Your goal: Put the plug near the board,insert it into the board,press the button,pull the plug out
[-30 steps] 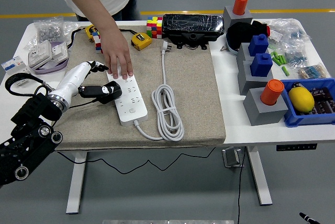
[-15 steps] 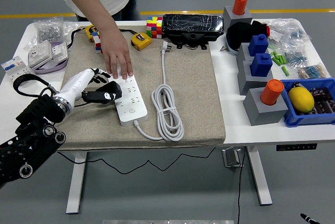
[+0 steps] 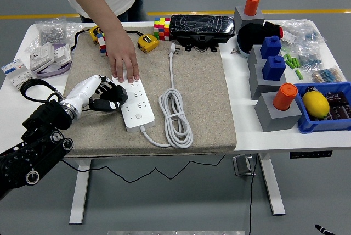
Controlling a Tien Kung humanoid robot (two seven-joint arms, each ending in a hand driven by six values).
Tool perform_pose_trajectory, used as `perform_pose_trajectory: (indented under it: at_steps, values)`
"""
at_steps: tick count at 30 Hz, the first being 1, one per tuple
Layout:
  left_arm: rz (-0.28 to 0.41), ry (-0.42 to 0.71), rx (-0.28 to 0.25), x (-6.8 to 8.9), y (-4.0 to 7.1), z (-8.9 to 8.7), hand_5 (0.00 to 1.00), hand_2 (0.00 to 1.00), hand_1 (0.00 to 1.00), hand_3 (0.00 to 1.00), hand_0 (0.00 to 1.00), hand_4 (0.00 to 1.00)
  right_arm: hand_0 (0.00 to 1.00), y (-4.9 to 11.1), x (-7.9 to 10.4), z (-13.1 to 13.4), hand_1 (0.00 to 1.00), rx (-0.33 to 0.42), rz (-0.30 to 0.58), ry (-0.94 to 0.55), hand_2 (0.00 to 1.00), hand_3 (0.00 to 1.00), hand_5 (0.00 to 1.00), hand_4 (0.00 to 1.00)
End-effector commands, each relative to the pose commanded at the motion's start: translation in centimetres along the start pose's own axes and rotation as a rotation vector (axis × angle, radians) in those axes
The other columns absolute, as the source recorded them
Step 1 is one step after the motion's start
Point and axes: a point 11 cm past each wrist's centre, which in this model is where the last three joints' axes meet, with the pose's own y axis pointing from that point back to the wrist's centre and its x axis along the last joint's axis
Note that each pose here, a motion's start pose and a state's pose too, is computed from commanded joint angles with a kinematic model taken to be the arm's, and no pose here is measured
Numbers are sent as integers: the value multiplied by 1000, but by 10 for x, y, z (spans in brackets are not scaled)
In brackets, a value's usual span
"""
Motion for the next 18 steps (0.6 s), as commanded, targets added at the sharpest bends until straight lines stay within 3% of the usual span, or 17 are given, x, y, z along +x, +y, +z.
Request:
perform_pose_trajectory:
  at_steps: [5,6,7,18]
  values:
    - [-15,5,5,-2,0,1,170,533,537,545,478,570,661,0,0,0,664,0,0,-2,662,582,555,998]
    - [-13,2,0,-2,1,2,134,481,479,457,404,521,659,0,0,0,664,1,0,-4,662,581,556,998]
    - [-12,0,-2,-2,1,2,134,481,479,457,404,521,659,0,0,0,664,1,0,-4,662,581,556,998]
    - [64,15,-72,8,5,6,161,474,474,431,402,534,660,0,-3,2,664,-3,-3,-12,662,581,558,998]
